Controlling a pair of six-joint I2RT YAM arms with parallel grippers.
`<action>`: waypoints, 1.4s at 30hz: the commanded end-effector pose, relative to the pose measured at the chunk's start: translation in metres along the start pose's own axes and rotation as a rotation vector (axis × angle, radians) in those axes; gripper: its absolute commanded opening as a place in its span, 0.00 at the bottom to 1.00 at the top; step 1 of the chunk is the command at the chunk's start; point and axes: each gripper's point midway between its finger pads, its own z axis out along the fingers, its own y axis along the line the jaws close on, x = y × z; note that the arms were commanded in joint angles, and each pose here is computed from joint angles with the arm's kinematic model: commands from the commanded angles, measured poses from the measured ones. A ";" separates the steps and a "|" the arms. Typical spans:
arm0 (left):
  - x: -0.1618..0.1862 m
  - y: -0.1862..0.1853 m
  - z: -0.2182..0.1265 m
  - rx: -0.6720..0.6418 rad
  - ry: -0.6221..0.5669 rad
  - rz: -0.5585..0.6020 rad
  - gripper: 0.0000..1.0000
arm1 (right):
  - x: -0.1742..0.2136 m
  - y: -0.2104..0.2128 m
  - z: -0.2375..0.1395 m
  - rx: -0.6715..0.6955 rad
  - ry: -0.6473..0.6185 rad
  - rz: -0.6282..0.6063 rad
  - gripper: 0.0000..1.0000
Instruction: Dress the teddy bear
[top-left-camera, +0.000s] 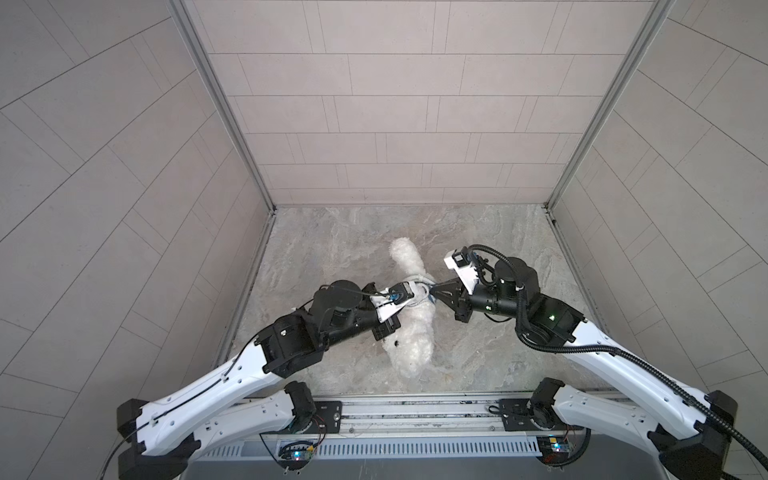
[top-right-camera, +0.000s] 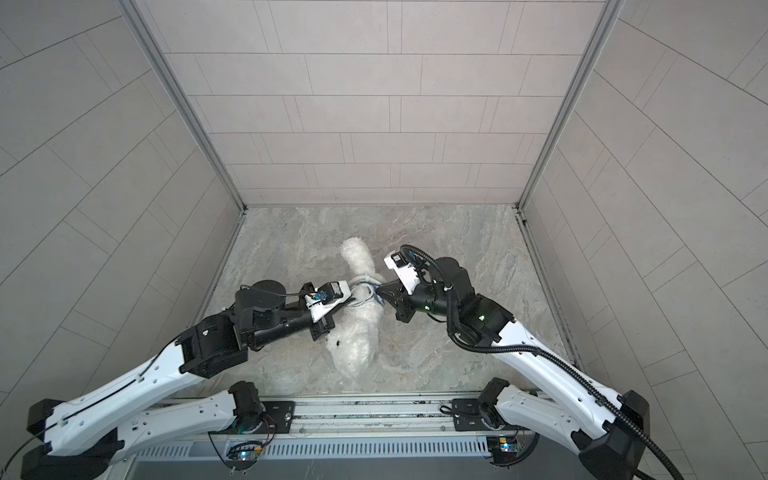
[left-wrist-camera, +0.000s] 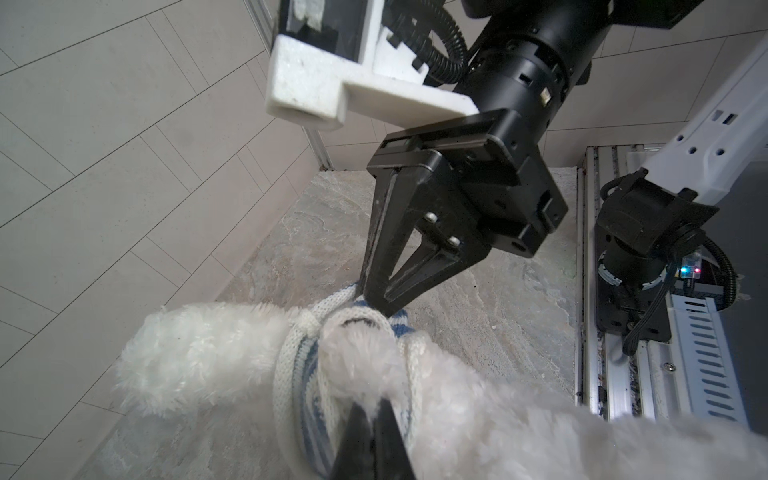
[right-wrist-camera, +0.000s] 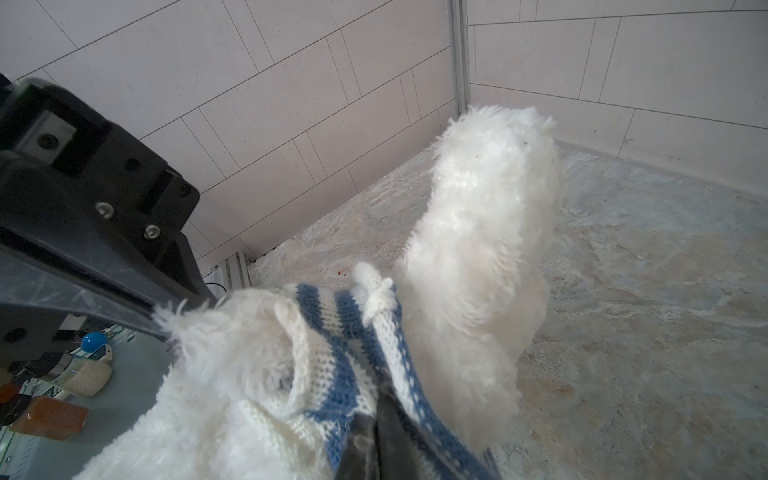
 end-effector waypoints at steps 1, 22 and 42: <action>-0.039 -0.004 -0.021 0.054 -0.113 0.013 0.00 | -0.002 -0.021 -0.009 0.086 -0.019 0.009 0.00; -0.039 -0.023 -0.016 0.172 -0.094 0.015 0.00 | -0.024 0.071 -0.021 -0.262 -0.104 -0.223 0.45; -0.051 -0.007 -0.030 0.068 -0.192 -0.024 0.00 | -0.001 -0.026 -0.023 0.165 -0.095 0.019 0.00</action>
